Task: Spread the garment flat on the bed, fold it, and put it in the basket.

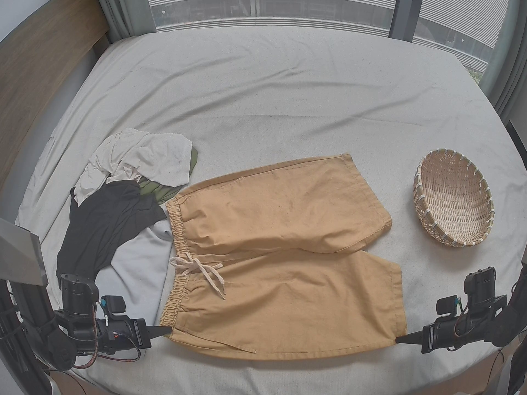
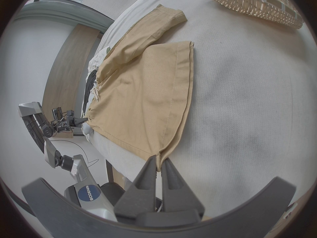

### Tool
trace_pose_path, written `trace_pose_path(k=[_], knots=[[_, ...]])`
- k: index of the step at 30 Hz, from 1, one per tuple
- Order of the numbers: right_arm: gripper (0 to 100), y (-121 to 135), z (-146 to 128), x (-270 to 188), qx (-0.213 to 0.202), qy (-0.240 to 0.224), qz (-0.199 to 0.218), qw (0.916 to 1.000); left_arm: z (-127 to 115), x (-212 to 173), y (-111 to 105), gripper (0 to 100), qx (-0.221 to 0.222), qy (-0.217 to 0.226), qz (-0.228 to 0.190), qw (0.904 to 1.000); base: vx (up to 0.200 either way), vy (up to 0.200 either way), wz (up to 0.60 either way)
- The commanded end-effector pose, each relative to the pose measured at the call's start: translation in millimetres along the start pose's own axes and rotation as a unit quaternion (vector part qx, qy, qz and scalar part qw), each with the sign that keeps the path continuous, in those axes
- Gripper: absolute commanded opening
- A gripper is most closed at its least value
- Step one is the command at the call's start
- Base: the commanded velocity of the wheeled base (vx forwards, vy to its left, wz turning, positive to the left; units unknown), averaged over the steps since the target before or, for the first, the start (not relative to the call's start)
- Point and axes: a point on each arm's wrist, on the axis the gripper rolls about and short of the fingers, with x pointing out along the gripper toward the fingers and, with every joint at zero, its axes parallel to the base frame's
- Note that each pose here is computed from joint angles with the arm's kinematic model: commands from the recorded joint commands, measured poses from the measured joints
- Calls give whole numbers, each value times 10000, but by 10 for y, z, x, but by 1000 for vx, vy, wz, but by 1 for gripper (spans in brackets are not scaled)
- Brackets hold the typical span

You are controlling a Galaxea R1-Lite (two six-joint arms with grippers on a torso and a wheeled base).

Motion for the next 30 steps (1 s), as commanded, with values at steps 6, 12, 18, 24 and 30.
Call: trace_pose_path(k=[6,12,18,24,30], knots=[[0,33,-68,-65,73,125,-18,9999,-171,-70,89,0,131,640,250,9976,0,0,0],[0,59,-97,-93,98,223,-21,9997,-151,-102,119,0,147,578,147,9981,0,0,0],[0,62,-115,-98,138,297,-27,9995,-132,-145,98,0,133,523,-6,9985,0,0,0],[0,110,-105,-147,40,196,10,9998,-104,-178,53,0,228,427,-161,9987,0,0,0],[0,199,48,-254,-326,-464,117,9983,-17,-248,-34,0,500,103,-571,9971,0,0,0]])
